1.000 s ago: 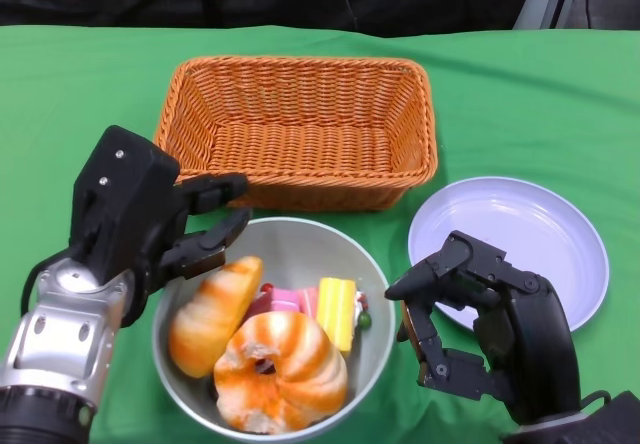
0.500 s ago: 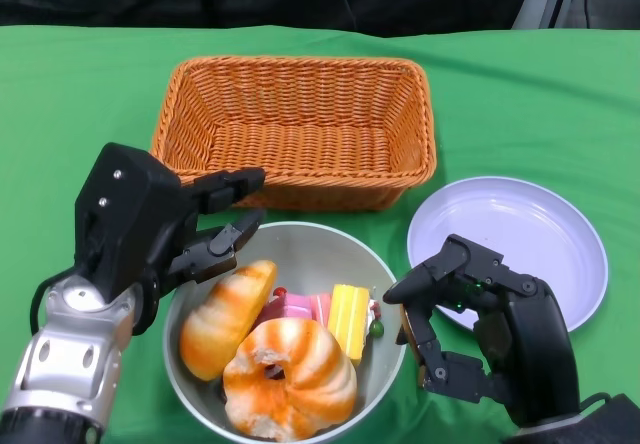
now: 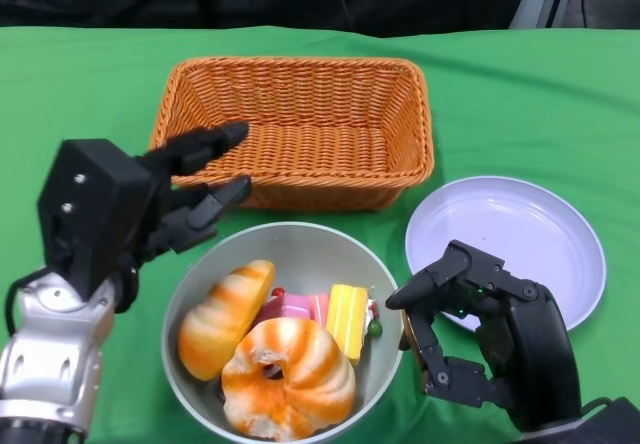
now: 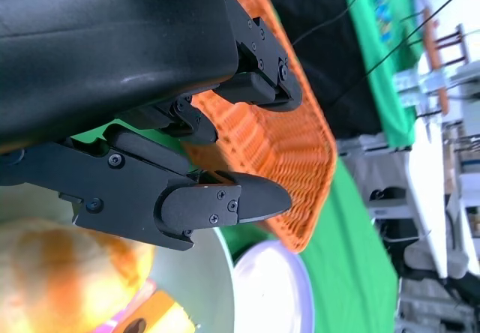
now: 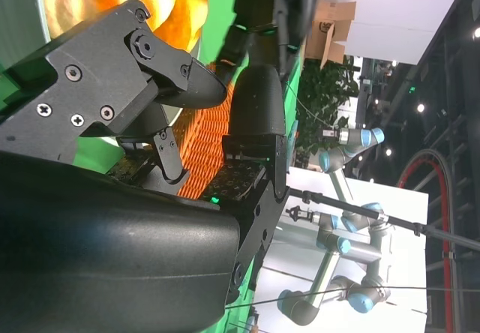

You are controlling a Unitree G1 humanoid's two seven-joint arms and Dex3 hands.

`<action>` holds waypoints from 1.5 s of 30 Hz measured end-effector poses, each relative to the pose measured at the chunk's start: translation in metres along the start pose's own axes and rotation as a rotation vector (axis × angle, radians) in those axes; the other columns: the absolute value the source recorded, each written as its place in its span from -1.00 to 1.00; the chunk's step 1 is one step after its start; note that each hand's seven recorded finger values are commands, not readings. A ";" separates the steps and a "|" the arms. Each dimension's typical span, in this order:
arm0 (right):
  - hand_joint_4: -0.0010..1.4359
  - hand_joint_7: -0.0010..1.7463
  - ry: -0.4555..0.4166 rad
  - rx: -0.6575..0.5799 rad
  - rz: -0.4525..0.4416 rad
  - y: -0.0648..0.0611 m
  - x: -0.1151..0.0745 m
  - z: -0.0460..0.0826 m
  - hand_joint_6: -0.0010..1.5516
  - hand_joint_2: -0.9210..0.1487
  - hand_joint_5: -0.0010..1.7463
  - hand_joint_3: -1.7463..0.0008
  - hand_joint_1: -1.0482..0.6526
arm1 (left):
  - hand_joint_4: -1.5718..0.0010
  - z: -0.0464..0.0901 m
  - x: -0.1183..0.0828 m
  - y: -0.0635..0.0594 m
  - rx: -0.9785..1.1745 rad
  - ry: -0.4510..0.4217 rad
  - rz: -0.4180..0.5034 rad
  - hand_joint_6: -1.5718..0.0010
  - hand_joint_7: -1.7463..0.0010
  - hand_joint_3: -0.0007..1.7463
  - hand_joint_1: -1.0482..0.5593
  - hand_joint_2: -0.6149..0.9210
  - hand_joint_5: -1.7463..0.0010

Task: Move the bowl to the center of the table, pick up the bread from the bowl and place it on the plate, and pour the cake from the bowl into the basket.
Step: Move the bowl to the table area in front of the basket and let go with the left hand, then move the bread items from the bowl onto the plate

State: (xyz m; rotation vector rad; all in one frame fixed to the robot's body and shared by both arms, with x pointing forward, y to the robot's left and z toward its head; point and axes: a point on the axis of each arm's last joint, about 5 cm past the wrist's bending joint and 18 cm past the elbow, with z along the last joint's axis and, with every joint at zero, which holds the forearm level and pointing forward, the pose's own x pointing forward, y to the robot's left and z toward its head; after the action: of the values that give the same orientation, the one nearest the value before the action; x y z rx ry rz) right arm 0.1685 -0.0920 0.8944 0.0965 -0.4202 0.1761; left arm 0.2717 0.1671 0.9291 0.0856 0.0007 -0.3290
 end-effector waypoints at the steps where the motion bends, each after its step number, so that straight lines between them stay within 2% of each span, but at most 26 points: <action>1: 0.19 0.27 0.000 0.000 0.000 0.000 0.000 0.000 0.06 -0.17 0.73 -0.24 0.08 | 0.17 0.003 -0.001 0.002 -0.006 -0.019 0.007 0.41 0.95 -0.54 -0.48 1.00 0.88; 6: 0.21 0.27 0.000 -0.001 -0.001 0.000 0.000 0.000 0.05 -0.16 0.73 -0.26 0.09 | 0.17 0.013 -0.004 0.010 -0.027 -0.079 0.034 0.39 0.95 -0.54 -0.51 1.00 0.89; 11: 0.21 0.27 0.000 -0.002 -0.003 -0.001 0.000 0.000 0.05 -0.15 0.72 -0.27 0.09 | 0.09 0.014 -0.007 0.015 -0.051 -0.135 0.056 0.32 0.94 -0.68 -0.33 1.00 0.86; 16: 0.22 0.26 0.001 -0.007 -0.003 -0.001 -0.001 -0.001 0.07 -0.14 0.71 -0.26 0.08 | -0.03 0.006 -0.010 0.022 -0.068 -0.204 0.098 0.12 0.89 -0.83 -0.09 1.00 0.82; 20: 0.22 0.24 0.002 -0.009 -0.006 -0.002 -0.001 -0.001 0.08 -0.14 0.71 -0.26 0.07 | -0.16 -0.001 -0.012 0.026 -0.068 -0.235 0.145 -0.09 0.83 -0.77 0.15 1.00 0.76; 23: 0.22 0.24 0.001 -0.011 -0.008 -0.003 -0.001 -0.001 0.08 -0.14 0.71 -0.27 0.08 | -0.23 -0.006 -0.013 0.029 -0.072 -0.243 0.184 -0.20 0.80 -0.71 0.25 1.00 0.71; 24: 0.22 0.23 0.001 -0.012 -0.009 -0.003 -0.001 -0.001 0.09 -0.15 0.71 -0.27 0.08 | -0.13 -0.008 -0.014 0.030 -0.073 -0.250 0.197 -0.31 0.79 -0.65 0.28 1.00 0.34; 25: 0.22 0.23 0.001 -0.014 -0.010 -0.004 -0.001 -0.001 0.09 -0.15 0.71 -0.27 0.08 | -0.17 -0.010 -0.015 0.031 -0.076 -0.253 0.210 -0.34 0.77 -0.65 0.28 1.00 0.30; 27: 0.21 0.23 0.002 -0.016 -0.011 -0.005 -0.001 -0.001 0.09 -0.14 0.71 -0.28 0.09 | -0.14 -0.013 -0.016 0.032 -0.089 -0.281 0.215 -0.40 0.61 -0.64 0.28 0.98 -0.08; 29: 0.21 0.24 0.004 -0.020 -0.012 -0.006 -0.002 -0.001 0.09 -0.13 0.70 -0.29 0.09 | -0.09 -0.017 -0.017 0.032 -0.093 -0.306 0.201 -0.27 0.24 -0.46 0.30 0.90 -0.34; 31: 0.20 0.24 0.008 -0.025 -0.008 -0.008 -0.003 -0.001 0.08 -0.12 0.70 -0.30 0.08 | -0.07 -0.021 -0.019 0.033 -0.080 -0.327 0.183 -0.20 0.05 -0.26 0.32 0.81 -0.46; 33: 0.19 0.25 0.011 -0.022 -0.006 -0.010 -0.004 -0.001 0.07 -0.12 0.71 -0.30 0.09 | -0.08 -0.025 -0.020 0.033 -0.075 -0.340 0.168 -0.21 -0.02 -0.16 0.32 0.76 -0.53; 39: 0.18 0.27 0.020 -0.016 -0.002 -0.016 -0.007 -0.002 0.06 -0.12 0.70 -0.30 0.11 | -0.05 -0.036 -0.027 0.033 -0.107 -0.370 0.186 -0.20 -0.15 0.01 0.31 0.69 -0.66; 45: 0.17 0.27 0.035 -0.020 -0.001 -0.018 -0.011 -0.003 0.05 -0.16 0.69 -0.26 0.11 | -0.02 -0.049 -0.034 0.024 -0.166 -0.358 0.212 -0.08 -0.41 0.13 0.25 0.60 -0.75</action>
State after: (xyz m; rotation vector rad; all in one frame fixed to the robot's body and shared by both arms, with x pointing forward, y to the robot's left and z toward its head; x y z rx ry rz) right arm 0.1631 -0.1107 0.8866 0.0735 -0.3868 0.1720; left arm 0.2474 0.2046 0.8828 -0.1381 -0.3333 -0.1282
